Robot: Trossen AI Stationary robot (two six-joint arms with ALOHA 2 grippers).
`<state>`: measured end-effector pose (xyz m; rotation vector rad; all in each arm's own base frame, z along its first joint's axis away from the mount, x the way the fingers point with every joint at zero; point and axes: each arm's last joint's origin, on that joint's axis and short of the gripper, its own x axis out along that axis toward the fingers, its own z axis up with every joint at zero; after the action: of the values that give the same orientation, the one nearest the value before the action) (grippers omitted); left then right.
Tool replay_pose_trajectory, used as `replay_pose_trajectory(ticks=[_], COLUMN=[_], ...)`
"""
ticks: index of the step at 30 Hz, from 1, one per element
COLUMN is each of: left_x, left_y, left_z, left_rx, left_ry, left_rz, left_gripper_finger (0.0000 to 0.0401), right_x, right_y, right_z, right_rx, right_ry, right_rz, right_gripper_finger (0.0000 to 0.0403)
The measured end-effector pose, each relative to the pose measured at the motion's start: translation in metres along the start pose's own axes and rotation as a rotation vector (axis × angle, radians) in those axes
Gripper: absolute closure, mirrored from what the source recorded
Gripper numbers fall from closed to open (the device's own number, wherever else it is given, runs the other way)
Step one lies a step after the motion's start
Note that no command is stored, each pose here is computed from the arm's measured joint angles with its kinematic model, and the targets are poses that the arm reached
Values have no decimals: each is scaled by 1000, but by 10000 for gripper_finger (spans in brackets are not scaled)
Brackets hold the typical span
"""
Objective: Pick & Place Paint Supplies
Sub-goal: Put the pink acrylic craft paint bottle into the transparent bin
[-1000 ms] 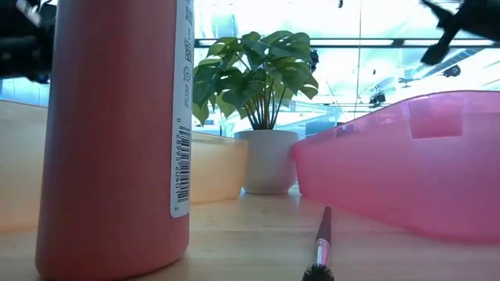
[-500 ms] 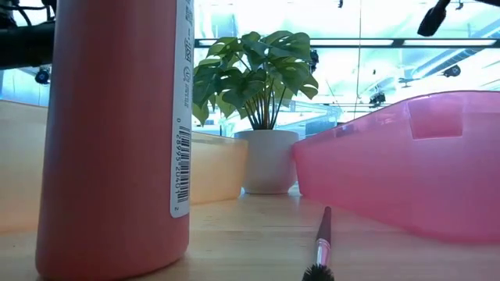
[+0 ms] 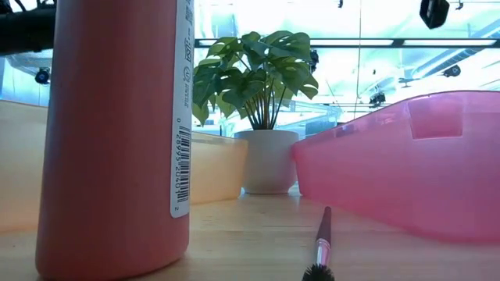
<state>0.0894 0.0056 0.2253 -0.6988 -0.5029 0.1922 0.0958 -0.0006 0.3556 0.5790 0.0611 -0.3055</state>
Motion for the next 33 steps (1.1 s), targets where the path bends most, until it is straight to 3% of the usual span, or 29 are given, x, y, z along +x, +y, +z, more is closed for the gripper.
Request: replay_pose_trajectory(ticks=[6, 9, 14, 17, 21, 27, 33], left_x=[3, 11, 39, 63, 97, 140, 158], left_y=[-11, -19, -41, -59, -81, -115, -149], left_z=[14, 18, 29, 32, 27, 5, -8], left_rx=[-1, 21, 132, 218, 286, 328, 357], left_ry=[-39, -15, 46, 167, 437, 803, 1120], left_rz=[-13, -13, 3, -21, -41, -33, 45], left_gripper_finger=[349, 344, 292, 247, 206, 196, 196], right_x=[7, 10, 12, 12, 11, 8, 6], right_y=[4, 7, 9, 9, 8, 8, 10], right_z=[-1, -1, -1, -1, -1, 1, 5], right_rx=[-13, -1, 14, 14, 23, 39, 50], right_ry=[136, 176, 200, 199, 195, 172, 160], right_rz=[-71, -44, -22, -21, -19, -31, -21], right_gripper_finger=[394, 394, 394, 394, 394, 394, 394])
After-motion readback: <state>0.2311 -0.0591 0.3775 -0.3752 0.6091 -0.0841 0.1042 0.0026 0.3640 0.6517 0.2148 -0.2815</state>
